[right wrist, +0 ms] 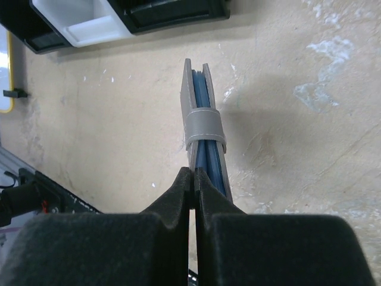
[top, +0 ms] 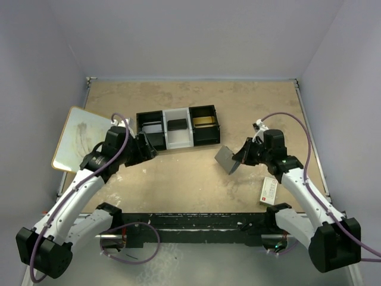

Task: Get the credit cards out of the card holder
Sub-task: Pick up the card holder from the center of the board, then place the card holder at the center of the board.

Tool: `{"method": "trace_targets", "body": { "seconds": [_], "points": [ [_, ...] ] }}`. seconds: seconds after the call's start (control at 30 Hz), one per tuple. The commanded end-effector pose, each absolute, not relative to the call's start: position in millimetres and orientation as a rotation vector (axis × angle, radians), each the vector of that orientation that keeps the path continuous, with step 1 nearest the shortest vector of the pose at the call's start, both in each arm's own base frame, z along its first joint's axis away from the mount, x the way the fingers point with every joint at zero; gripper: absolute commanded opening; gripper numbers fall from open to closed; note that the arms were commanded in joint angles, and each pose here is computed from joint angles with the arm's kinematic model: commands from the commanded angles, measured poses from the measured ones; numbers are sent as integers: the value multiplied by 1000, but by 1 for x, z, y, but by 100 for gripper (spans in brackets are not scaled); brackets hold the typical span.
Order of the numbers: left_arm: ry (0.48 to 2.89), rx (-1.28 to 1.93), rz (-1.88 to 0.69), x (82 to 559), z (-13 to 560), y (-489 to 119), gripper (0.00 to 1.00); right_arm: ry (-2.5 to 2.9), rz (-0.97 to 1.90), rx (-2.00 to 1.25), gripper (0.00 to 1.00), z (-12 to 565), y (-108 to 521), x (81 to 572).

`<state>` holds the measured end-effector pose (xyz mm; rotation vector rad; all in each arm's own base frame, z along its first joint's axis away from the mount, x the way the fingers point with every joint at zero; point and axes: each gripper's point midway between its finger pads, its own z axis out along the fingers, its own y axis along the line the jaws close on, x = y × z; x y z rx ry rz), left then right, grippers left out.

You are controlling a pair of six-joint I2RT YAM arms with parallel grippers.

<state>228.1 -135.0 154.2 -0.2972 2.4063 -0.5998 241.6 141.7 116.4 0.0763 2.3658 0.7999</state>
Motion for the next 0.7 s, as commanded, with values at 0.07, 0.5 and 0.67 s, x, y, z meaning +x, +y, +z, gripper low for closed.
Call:
{"method": "trace_targets", "body": {
  "seconds": [0.07,0.5,0.67],
  "points": [
    [2235,-355,-611,250,201,-132,73,2263,629,-2,0,153,140,262],
    [2212,-426,-555,241,203,-116,73,2251,378,-75,0,150,168,262],
    [2200,-472,-514,241,201,-108,73,2244,187,-195,0,139,195,255]
  ]
}}
